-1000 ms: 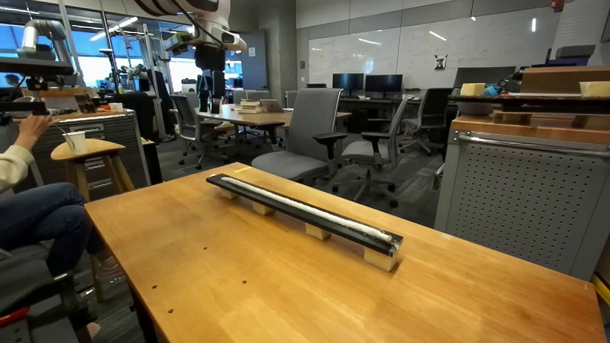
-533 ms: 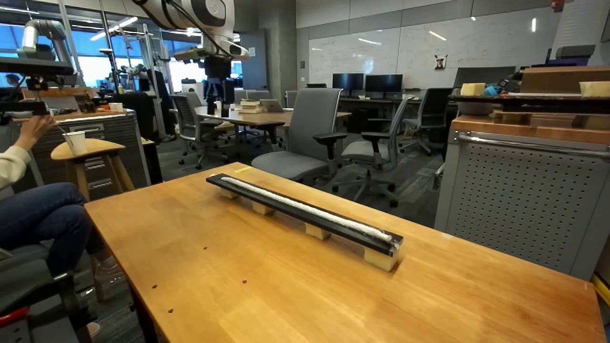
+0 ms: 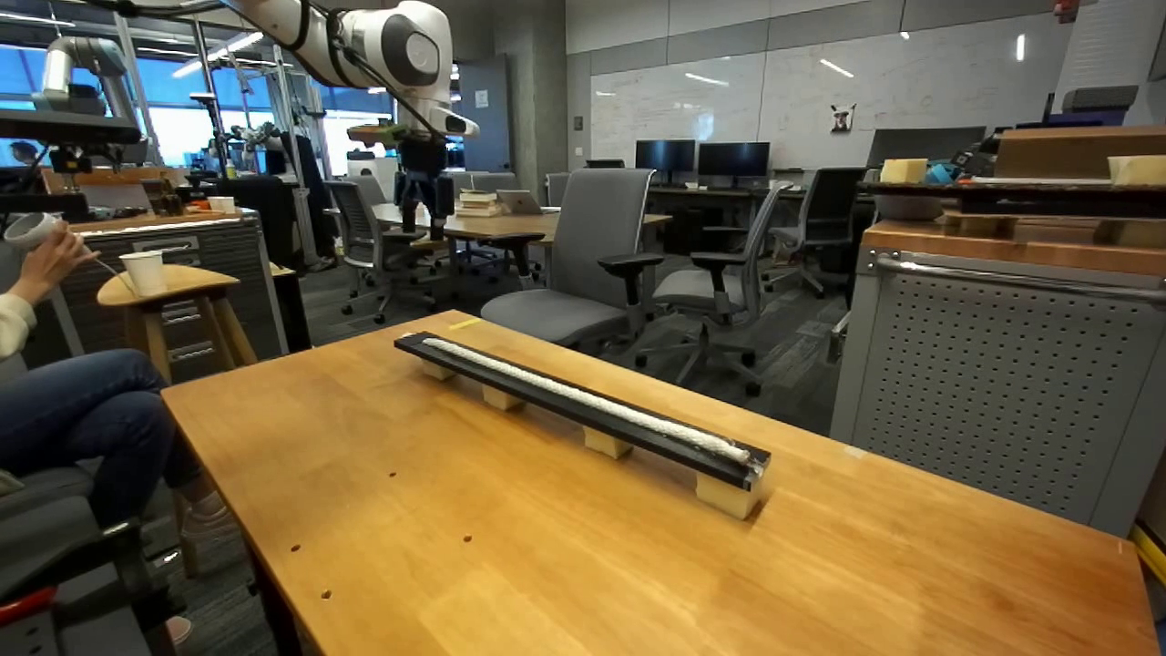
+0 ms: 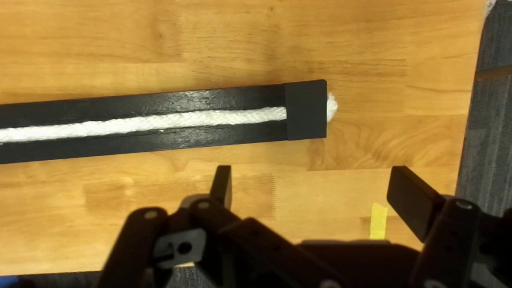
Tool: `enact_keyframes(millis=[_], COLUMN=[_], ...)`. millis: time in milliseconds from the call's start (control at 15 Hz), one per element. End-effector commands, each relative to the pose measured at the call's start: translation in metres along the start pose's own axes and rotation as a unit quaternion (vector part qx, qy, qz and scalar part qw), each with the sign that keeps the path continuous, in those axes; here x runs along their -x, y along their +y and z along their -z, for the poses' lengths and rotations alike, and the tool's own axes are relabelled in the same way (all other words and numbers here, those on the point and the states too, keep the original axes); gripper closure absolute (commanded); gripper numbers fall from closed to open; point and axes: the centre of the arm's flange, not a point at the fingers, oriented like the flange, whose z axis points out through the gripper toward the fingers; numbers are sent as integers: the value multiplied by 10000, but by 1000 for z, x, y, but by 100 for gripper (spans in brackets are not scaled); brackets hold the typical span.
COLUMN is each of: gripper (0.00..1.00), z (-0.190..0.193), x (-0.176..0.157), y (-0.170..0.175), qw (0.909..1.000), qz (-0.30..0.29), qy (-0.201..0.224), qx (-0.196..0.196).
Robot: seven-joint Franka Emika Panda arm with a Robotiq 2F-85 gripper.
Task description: Lay the white object along the black object and press down on it
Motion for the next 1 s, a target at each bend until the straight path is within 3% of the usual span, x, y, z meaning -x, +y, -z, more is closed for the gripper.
enact_keyframes(millis=[0, 400, 933], gripper=[0, 0, 0], z=[-13, -44, -75], x=[-36, -38, -48], y=[-33, -54, -41], qw=[9998, 9993, 9977], qz=[-113, -231, -587], qy=[162, 301, 278], qx=[-39, -9, 186])
